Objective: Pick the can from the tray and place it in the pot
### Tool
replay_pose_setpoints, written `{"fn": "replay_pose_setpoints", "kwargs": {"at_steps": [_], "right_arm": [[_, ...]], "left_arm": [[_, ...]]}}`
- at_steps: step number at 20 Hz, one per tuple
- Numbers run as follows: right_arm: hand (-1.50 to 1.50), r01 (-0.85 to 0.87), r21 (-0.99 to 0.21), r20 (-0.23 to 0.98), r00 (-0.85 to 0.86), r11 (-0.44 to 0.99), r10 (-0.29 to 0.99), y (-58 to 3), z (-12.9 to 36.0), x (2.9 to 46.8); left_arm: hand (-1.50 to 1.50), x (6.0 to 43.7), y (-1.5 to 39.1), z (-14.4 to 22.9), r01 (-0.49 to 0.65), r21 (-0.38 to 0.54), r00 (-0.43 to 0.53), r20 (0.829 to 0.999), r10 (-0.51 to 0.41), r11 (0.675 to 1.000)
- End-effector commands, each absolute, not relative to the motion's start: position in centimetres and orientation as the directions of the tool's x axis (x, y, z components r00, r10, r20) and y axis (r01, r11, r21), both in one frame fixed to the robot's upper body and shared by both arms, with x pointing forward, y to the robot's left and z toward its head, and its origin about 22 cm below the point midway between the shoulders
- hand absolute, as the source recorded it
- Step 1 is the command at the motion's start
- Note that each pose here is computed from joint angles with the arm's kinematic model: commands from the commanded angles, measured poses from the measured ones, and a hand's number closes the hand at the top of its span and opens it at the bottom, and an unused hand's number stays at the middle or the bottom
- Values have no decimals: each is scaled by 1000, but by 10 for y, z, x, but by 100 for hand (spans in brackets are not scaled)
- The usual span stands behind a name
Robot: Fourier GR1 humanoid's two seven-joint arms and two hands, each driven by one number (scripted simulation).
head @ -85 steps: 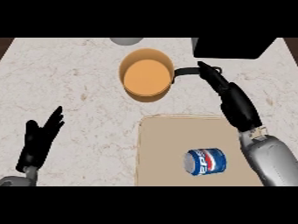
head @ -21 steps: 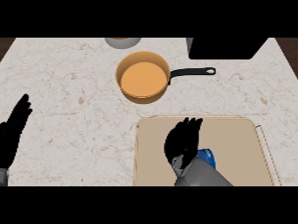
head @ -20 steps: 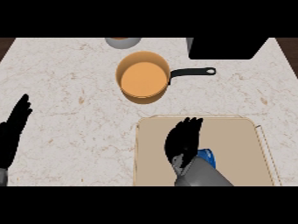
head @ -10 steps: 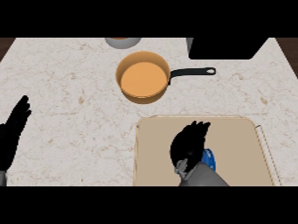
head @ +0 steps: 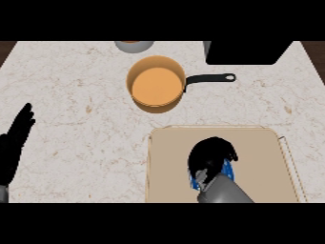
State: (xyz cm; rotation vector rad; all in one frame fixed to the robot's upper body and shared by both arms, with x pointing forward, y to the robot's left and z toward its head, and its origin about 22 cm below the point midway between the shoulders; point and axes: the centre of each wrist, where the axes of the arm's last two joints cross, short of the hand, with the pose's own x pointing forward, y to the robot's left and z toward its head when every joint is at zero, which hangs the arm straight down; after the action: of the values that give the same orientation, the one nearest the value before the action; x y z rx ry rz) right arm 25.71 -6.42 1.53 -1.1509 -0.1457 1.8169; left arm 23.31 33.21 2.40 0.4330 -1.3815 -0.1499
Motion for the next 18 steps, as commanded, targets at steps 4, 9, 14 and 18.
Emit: {"fn": "replay_pose_setpoints", "kwargs": {"at_steps": [4, 9, 14, 18], "right_arm": [[150, -642, -539, -655, -89, -546, 751, -67, 22, 250], [150, -580, -683, -396, -217, -444, 892, -41, 35, 249], [150, -494, -850, 37, -401, -182, 915, -28, 81, 242], [150, -364, -928, 79, -406, -82, 910, -5, 103, 234]], "left_arm": [[0, 233, 344, 17, -145, 369, 178, 922, -343, 918], [0, 241, 324, 21, -130, 382, 192, 915, -355, 915], [0, 250, 319, 25, -83, 368, 129, 925, -357, 926], [0, 255, 304, 27, -67, 374, 145, 921, -362, 925]]}}
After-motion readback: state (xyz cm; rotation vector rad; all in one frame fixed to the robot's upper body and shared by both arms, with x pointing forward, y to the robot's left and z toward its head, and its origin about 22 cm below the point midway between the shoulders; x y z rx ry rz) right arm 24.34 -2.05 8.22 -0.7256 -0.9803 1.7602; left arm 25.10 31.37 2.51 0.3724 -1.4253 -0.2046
